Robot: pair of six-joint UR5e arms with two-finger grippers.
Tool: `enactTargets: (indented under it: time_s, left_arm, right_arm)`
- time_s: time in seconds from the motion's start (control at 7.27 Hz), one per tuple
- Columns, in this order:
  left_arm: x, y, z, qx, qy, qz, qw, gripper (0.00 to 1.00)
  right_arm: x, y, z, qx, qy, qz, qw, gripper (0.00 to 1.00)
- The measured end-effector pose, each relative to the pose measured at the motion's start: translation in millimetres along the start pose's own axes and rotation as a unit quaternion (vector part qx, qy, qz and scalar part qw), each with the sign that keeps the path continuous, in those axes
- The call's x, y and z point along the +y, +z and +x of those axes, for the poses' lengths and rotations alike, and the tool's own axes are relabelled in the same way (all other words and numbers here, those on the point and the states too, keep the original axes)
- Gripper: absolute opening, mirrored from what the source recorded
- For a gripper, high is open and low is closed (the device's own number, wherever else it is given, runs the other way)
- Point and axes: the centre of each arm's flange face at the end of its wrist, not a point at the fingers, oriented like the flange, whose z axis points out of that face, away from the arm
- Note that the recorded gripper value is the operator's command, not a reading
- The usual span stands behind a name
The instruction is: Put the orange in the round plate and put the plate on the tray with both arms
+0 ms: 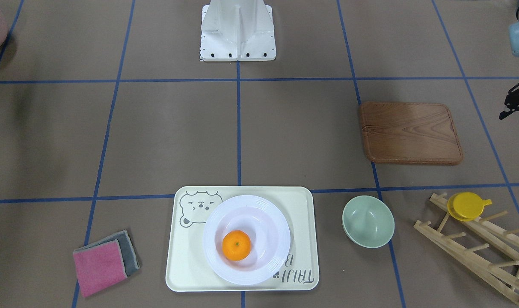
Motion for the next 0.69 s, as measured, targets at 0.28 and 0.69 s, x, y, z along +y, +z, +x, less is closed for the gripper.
enactTargets:
  time_s: [0.28,0.69]
  left_arm:
    - [-2.3,-1.1,2.1,0.000,0.004,0.003,1.0000,0.99]
    - [-3.8,-2.8,3.6,-0.001,0.008,0.007,0.9999,0.99]
  right_arm:
    - [8.5,-4.6,6.0,-0.009,0.007,0.007,0.9999,1.00]
    - [9.3,-4.9,7.3,-0.011,0.008,0.008,0.9999,1.00]
